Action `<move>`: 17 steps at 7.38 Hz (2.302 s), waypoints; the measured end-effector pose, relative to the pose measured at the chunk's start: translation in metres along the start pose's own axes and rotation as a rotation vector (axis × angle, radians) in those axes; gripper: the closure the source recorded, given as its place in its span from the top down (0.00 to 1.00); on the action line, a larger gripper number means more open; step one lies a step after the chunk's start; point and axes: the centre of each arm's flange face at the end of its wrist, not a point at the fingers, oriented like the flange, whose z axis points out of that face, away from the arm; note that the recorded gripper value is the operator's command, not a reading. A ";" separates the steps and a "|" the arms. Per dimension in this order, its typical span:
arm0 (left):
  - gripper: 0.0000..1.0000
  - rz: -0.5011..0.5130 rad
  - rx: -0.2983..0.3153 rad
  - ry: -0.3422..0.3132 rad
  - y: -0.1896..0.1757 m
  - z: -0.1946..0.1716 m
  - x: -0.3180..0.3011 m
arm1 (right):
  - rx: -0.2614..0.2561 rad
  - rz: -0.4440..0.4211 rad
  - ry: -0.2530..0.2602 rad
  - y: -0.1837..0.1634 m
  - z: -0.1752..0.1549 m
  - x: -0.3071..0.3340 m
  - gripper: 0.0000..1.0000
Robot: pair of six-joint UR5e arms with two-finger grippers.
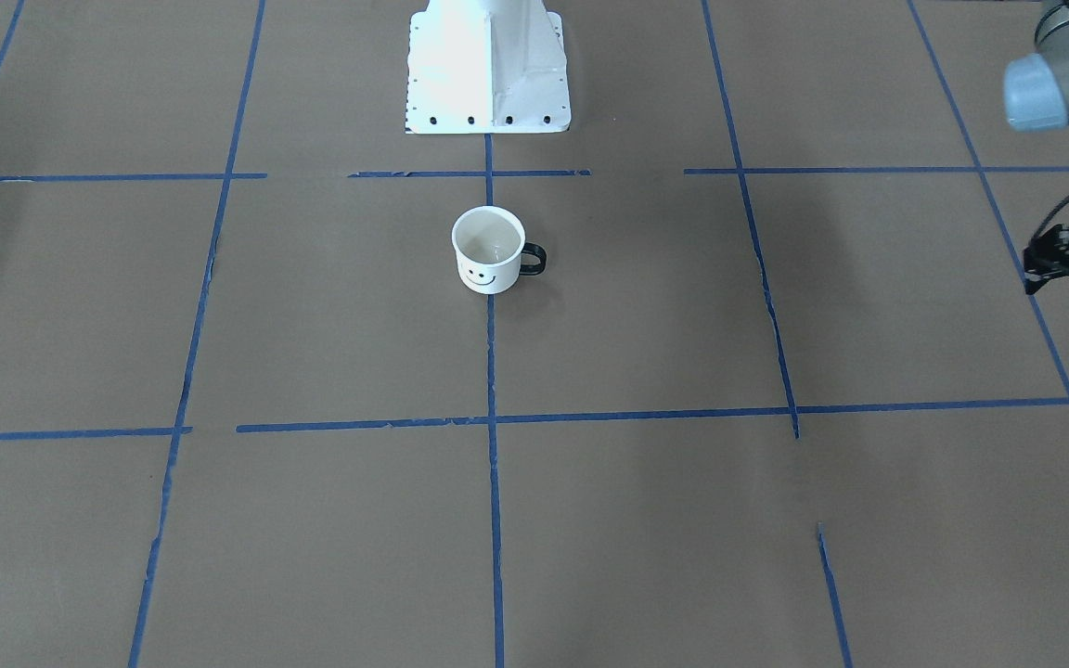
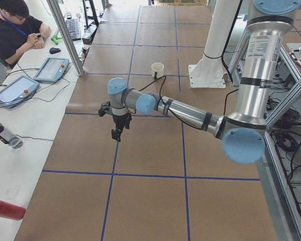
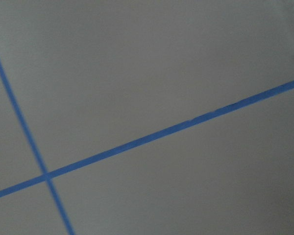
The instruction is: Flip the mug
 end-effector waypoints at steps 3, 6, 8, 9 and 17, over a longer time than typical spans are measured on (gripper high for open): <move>1.00 -0.074 -0.011 0.039 0.077 0.004 -0.091 | 0.000 0.000 0.000 0.000 0.000 0.000 1.00; 1.00 -0.101 -0.004 0.132 0.091 0.009 -0.094 | 0.000 0.000 0.000 0.000 0.000 0.000 1.00; 1.00 -0.099 -0.001 0.133 0.089 0.008 -0.093 | 0.000 0.000 0.000 0.000 0.000 0.000 1.00; 1.00 -0.098 0.000 0.134 0.089 0.007 -0.093 | 0.000 0.000 0.000 0.000 0.000 0.000 1.00; 1.00 -0.102 0.000 0.140 0.092 0.007 -0.093 | 0.000 0.000 0.000 0.000 0.000 0.000 1.00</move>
